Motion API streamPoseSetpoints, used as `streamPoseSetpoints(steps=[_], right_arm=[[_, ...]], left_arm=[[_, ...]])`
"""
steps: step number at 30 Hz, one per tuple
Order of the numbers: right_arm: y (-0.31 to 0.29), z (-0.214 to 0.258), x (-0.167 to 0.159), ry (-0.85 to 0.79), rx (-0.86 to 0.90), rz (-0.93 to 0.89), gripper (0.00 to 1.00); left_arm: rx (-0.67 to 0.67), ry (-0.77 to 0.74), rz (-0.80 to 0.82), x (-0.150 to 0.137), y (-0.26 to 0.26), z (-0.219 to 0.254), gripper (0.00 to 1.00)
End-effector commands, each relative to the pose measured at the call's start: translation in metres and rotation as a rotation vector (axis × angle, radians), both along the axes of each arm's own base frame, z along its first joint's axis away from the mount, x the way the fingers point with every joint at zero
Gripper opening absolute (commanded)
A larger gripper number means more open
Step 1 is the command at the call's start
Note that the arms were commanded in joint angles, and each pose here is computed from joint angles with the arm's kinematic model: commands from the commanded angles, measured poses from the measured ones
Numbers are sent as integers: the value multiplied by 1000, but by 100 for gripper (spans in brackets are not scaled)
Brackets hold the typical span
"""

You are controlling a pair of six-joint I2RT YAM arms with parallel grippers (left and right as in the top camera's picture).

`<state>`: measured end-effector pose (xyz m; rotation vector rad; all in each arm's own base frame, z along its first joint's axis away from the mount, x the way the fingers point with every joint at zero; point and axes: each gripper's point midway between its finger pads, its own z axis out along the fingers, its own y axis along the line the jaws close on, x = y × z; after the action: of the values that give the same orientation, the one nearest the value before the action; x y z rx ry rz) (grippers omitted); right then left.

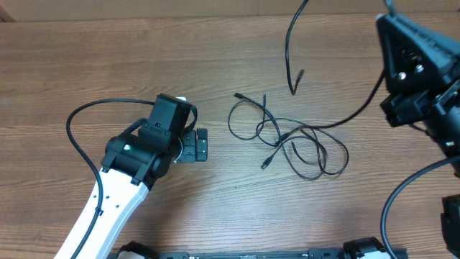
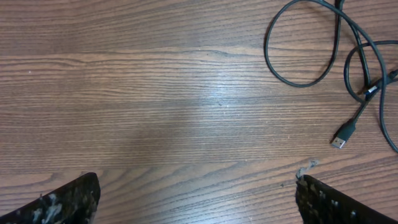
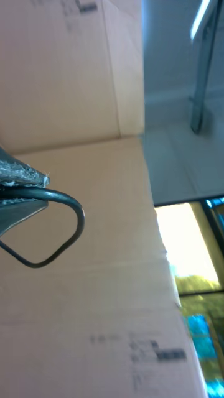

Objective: Untangle cables

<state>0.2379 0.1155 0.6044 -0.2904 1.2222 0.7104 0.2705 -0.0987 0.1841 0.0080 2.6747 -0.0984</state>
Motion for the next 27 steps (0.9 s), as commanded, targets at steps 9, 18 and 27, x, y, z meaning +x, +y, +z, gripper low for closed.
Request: streamPoseSetpoints(steps=[9, 18, 27], right_arm=[[-80, 40, 25, -89, -143, -591, 4], [-186, 0, 54, 136, -418, -1305, 4], [-338, -56, 62, 424, -395, -1781, 4]], left_arm=[[-14, -5, 12, 0, 0, 3, 100], [-14, -5, 12, 0, 0, 3, 100], [-14, -6, 12, 1, 0, 3, 100]])
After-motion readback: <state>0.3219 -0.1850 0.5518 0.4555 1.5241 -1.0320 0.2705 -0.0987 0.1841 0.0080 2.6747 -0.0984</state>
